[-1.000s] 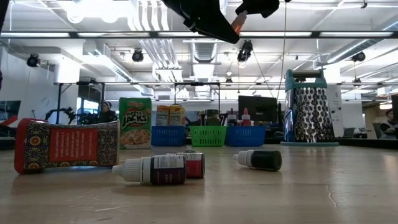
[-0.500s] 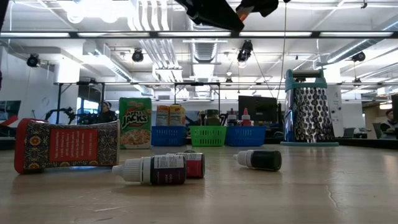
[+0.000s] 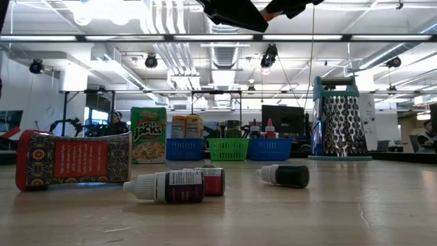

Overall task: Pick & Place Kitchen Items
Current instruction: Put the small orange food coloring bottle into the right blue bin

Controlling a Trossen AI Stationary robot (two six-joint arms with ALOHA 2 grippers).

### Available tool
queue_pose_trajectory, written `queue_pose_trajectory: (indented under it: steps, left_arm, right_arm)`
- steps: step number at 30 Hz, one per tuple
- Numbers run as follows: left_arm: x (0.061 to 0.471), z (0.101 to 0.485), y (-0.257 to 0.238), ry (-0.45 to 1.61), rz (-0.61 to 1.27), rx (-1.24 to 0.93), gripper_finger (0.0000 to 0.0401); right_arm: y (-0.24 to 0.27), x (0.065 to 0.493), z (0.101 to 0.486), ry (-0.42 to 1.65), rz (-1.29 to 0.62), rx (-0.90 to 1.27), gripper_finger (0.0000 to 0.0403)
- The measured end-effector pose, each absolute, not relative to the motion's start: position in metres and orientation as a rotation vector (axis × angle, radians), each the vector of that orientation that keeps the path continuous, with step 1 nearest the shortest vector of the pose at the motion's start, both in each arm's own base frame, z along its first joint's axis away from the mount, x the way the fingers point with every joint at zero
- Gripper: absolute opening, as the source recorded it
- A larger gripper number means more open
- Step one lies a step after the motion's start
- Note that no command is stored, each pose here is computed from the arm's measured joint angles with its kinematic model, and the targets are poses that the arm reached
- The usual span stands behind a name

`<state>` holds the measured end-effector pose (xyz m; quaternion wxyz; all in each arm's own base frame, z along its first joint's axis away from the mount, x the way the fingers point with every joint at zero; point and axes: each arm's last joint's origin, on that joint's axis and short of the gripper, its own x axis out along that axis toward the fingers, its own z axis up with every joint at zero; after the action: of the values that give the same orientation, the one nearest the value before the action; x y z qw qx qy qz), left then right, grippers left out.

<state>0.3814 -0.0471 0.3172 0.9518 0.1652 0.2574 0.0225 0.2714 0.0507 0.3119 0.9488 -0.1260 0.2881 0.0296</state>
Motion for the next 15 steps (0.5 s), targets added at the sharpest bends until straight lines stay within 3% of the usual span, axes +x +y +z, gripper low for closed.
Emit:
queue_pose_trajectory:
  steps: [9, 15]
  left_arm:
    - [0.3813, 0.3171, -0.0470, 0.524, 0.050, 0.333, 0.0099]
    - [0.3813, 0.3171, -0.0470, 0.524, 0.050, 0.331, 0.0099]
  right_arm:
    - [0.0501, 0.2710, 0.3114, 0.593, 0.049, -0.300, 0.0083]
    - [0.0501, 0.2710, 0.3114, 0.594, 0.051, -0.310, 0.0064]
